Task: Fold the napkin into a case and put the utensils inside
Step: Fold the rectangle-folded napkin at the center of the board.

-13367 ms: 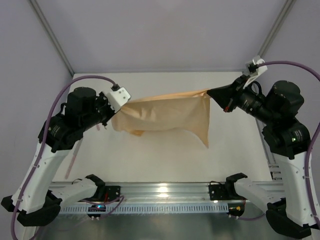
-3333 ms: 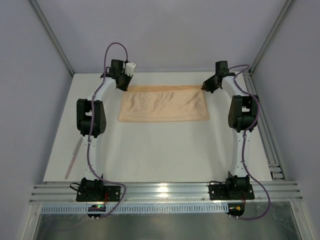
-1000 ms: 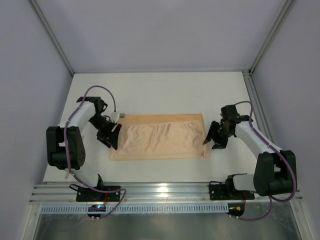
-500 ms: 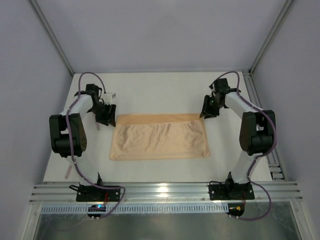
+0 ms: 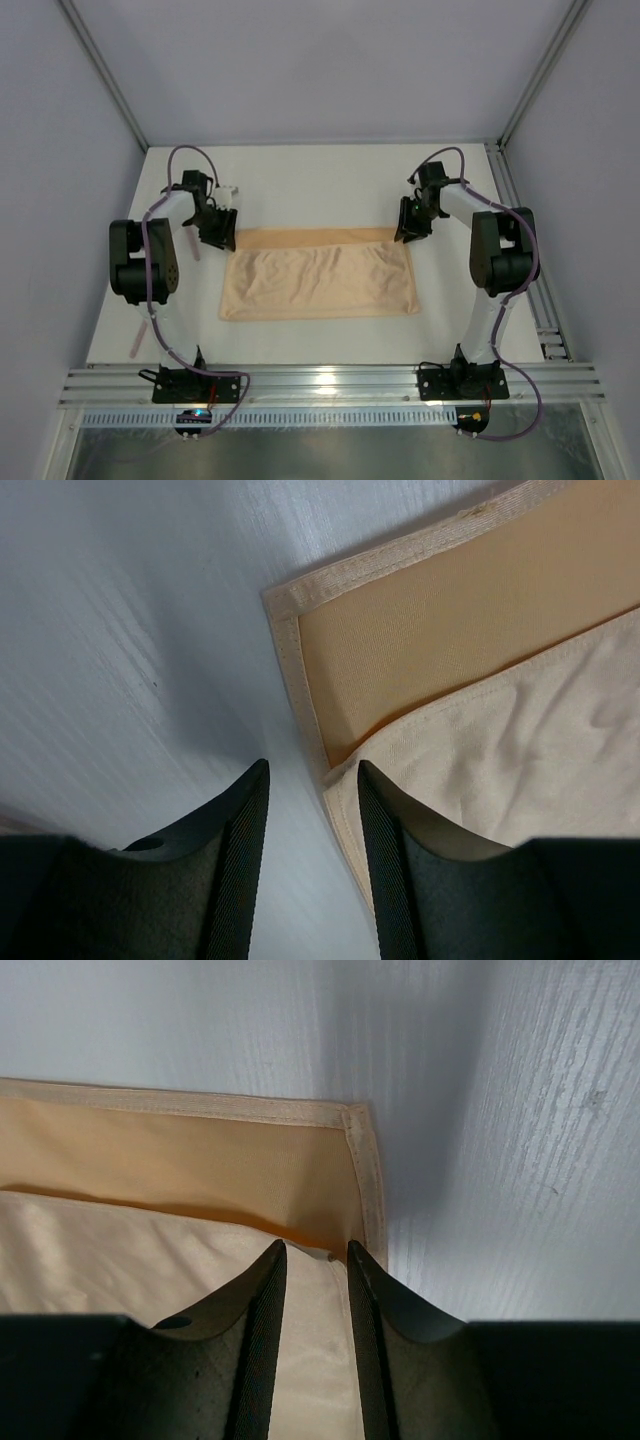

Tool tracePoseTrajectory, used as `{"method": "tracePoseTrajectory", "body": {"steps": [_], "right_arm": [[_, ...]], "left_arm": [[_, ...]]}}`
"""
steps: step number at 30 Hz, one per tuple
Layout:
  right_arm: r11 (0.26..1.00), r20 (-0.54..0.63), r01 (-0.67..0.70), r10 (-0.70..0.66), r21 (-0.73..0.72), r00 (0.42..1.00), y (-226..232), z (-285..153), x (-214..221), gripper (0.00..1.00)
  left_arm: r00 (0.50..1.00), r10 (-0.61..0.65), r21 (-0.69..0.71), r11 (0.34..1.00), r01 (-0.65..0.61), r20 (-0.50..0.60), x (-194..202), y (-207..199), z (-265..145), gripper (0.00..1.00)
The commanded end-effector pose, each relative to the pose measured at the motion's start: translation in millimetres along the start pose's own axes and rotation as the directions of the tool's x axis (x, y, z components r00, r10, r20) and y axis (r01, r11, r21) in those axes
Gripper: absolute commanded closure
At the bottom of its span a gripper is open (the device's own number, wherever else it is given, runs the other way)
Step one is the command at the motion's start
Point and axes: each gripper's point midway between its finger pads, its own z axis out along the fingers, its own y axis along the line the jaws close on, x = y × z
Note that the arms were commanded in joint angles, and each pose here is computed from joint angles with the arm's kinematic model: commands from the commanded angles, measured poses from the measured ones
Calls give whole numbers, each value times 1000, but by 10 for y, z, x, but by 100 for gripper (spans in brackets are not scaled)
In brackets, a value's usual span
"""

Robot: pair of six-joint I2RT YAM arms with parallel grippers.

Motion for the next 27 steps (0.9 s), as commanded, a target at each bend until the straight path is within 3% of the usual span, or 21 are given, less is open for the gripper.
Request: {"method": "tracePoseTrajectory", "body": {"steps": [1,5,12,21,27], "right_arm": [[999,41,34,-34,-4,999,59,3,-146,65],[999,31,36,-36,-7,999,86,39,-130,68],[999,36,32,-31,-20,999,127,22,-139,92],[999,52,37,-36,-28,998,162,-72,-147,97],[999,82,44,-42,-28,996,201,-197,-206,97]], "left_arm": [[1000,11,19,1000,-11,14,-4,-44,44,58],[1000,6,33,999,-7,18,27,-79,35,60],[999,22,27,999,-24,41,-23,-96,-40,69],[998,30,94,995,-36,60,-50,-227,-78,71],[998,40,103,994,-46,57,-62,-248,-120,94]]}}
